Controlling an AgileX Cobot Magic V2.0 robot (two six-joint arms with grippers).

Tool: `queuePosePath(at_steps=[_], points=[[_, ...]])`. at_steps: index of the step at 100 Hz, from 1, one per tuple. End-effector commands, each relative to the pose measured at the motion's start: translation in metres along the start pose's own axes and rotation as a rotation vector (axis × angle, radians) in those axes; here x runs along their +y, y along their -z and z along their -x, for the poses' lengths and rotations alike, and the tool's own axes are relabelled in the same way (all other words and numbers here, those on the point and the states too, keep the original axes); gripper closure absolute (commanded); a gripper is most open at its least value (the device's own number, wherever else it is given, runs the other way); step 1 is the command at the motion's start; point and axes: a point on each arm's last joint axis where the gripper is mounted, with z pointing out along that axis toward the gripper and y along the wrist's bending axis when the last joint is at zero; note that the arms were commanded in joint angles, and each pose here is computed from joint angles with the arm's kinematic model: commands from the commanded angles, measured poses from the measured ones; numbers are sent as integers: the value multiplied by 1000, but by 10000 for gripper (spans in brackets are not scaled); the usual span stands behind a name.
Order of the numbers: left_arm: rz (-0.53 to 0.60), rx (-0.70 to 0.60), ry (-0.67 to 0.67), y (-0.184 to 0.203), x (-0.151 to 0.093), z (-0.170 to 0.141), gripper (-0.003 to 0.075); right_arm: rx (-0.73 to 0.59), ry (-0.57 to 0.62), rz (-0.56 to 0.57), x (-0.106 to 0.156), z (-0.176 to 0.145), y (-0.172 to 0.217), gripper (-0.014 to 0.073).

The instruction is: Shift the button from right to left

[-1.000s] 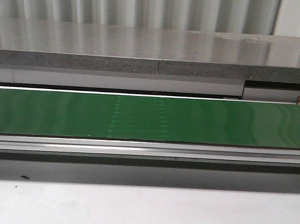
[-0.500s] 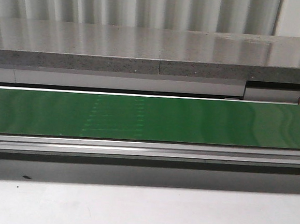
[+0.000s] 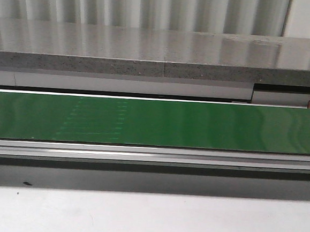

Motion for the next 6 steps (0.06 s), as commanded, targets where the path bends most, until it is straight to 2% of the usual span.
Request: queuePosePath(at_steps=[1,6], points=[[-12,-68,17,0,-1,-5,741,-116,5,-6,0,15,3,662],[-12,-68,17,0,-1,-5,741,-116,5,-6,0,15,3,662]])
